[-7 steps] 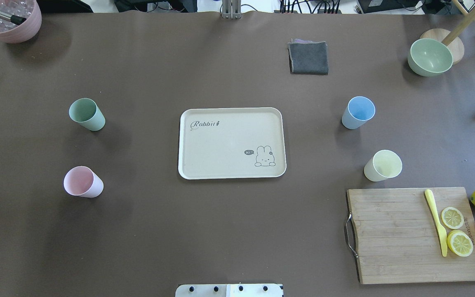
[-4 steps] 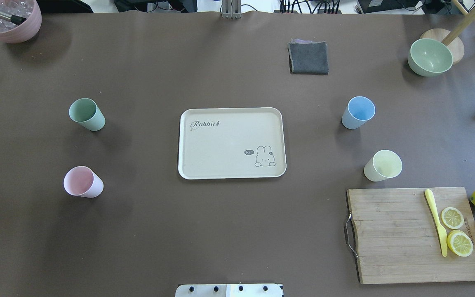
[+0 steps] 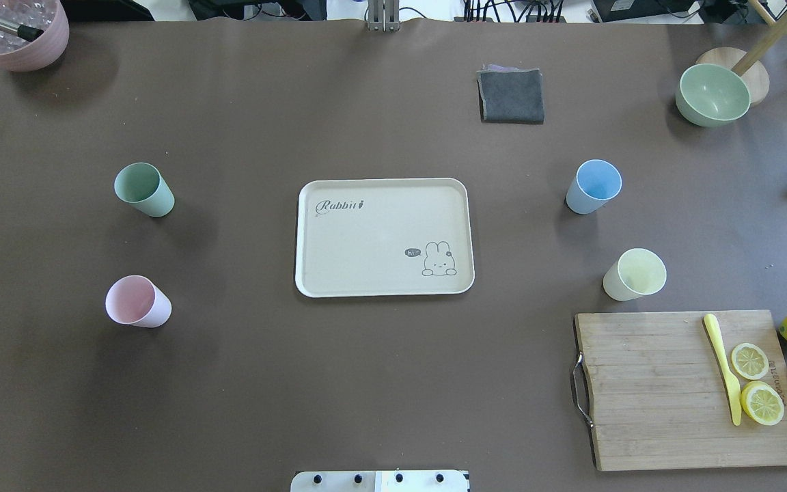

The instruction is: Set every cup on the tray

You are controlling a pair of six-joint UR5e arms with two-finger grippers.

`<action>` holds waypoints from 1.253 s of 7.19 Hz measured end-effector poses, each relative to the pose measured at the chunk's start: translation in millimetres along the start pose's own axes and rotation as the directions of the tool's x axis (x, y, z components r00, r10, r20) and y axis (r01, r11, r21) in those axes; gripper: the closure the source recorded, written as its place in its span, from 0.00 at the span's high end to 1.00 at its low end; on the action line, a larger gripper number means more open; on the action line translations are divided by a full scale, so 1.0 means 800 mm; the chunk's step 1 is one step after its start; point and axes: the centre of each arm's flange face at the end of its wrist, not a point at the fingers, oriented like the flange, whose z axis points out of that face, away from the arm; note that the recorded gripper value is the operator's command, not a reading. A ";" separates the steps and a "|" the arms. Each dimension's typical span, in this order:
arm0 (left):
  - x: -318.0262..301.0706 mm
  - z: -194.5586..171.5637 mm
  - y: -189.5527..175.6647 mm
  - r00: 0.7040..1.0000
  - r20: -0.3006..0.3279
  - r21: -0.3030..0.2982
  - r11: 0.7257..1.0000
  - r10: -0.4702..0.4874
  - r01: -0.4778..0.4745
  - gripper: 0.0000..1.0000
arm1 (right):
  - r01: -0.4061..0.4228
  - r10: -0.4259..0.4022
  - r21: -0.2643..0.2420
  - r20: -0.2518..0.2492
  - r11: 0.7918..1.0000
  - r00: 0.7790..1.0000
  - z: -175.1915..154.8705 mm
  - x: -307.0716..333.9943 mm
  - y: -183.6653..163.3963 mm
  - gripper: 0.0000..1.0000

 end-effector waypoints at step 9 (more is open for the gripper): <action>0.095 0.009 -0.030 0.995 -0.099 0.035 0.999 -0.024 0.028 0.98 | 0.028 -0.028 0.000 0.059 1.000 0.998 0.114 -0.320 0.025 1.00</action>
